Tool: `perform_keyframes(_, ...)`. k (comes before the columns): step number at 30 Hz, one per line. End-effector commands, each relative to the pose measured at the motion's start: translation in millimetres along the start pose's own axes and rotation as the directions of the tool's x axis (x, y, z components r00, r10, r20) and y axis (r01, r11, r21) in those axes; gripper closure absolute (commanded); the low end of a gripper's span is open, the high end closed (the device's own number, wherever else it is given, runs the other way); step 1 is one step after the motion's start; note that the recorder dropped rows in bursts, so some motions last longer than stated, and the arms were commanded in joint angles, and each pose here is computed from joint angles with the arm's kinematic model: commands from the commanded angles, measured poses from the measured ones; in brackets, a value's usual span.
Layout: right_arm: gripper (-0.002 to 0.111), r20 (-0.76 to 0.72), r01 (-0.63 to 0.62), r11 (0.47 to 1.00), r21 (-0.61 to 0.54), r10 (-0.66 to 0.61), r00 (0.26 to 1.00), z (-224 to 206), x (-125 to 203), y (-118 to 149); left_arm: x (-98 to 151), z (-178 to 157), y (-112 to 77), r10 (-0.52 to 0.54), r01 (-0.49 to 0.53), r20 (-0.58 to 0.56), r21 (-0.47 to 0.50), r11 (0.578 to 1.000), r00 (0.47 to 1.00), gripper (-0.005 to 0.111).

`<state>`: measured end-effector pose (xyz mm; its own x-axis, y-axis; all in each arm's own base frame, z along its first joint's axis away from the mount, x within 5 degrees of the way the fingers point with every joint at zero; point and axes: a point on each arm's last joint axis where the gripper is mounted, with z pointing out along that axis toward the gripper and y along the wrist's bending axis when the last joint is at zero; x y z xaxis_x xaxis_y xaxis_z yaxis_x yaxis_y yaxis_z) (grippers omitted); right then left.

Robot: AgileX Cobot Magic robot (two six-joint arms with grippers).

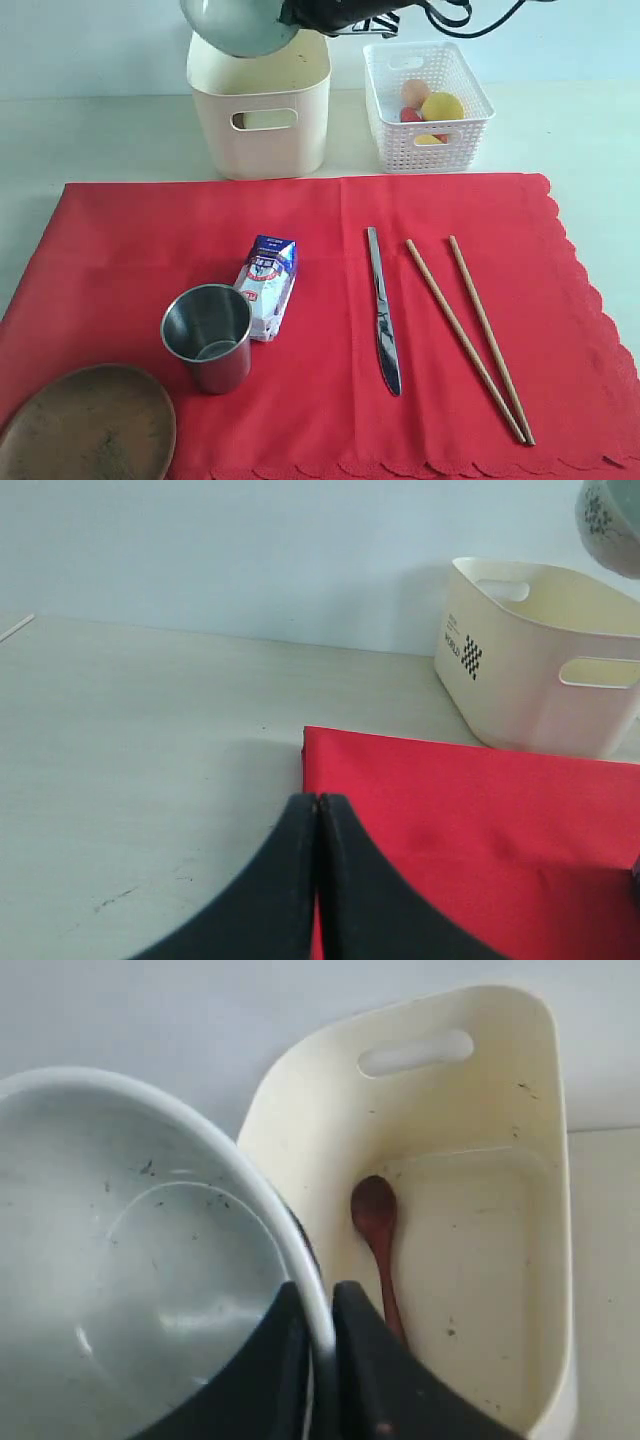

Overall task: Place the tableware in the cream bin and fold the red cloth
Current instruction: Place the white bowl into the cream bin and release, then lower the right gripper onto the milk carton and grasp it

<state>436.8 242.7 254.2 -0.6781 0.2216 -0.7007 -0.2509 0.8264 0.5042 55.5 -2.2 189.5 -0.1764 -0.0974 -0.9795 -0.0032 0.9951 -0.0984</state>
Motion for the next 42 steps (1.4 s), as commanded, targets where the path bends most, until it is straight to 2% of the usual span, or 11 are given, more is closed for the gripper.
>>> perform_keyframes(1, 0.080, 0.025, 0.011, 0.999, 0.032, -0.012, 1.000, 8, 1, -9, -1, 0, -0.2, 0.008, -0.008, 0.012, 0.005, 1.000, 1.000, 0.104)
perform_keyframes(7, 0.048, 0.029, 0.007, 0.999, 0.035, -0.008, 1.000, 11, 3, -11, -1, 0, -0.2, 0.008, -0.008, 0.012, 0.005, 1.000, 1.000, 0.104)
perform_keyframes(10, 0.037, 0.015, -0.003, 0.999, 0.036, 0.002, 1.000, 11, 4, -11, -1, 0, -0.2, 0.008, -0.008, 0.012, 0.005, 1.000, 1.000, 0.104)
perform_keyframes(16, 0.037, -0.148, -0.006, 0.999, 0.052, 0.013, 0.989, -1, 11, -9, -1, 0, -0.2, 0.008, -0.008, 0.012, 0.005, 1.000, 1.000, 0.104)
perform_keyframes(19, 0.037, -0.217, 0.095, 0.993, 0.076, -0.077, 0.973, -12, 11, -8, -1, 0, -0.2, 0.008, -0.008, 0.012, 0.005, 1.000, 1.000, 0.104)
perform_keyframes(25, 0.046, -0.312, 0.241, 0.963, 0.121, -0.194, 0.930, -42, 4, -4, -1, 0, -0.2, 0.008, -0.008, 0.012, 0.005, 1.000, 1.000, 0.104)
perform_keyframes(27, 0.054, -0.344, 0.256, 0.958, 0.127, -0.199, 0.917, -51, 3, -2, -1, 0, -0.2, 0.008, -0.008, 0.012, 0.005, 1.000, 1.000, 0.104)
perform_keyframes(32, 0.085, -0.406, 0.270, 0.955, 0.121, -0.201, 0.891, -70, 3, 6, -1, 0, -0.2, 0.008, -0.008, 0.012, 0.005, 1.000, 1.000, 0.104)
perform_keyframes(37, 0.108, -0.413, 0.282, 0.954, 0.104, -0.216, 0.884, -86, 4, 17, -1, 0, -0.2, 0.008, -0.008, 0.012, 0.005, 1.000, 1.000, 0.104)
perform_keyframes(42, 0.108, -0.407, 0.301, 0.951, 0.072, -0.247, 0.879, -99, 15, 30, -1, 0, -0.2, 0.008, -0.008, 0.012, 0.005, 1.000, 1.000, 0.104)
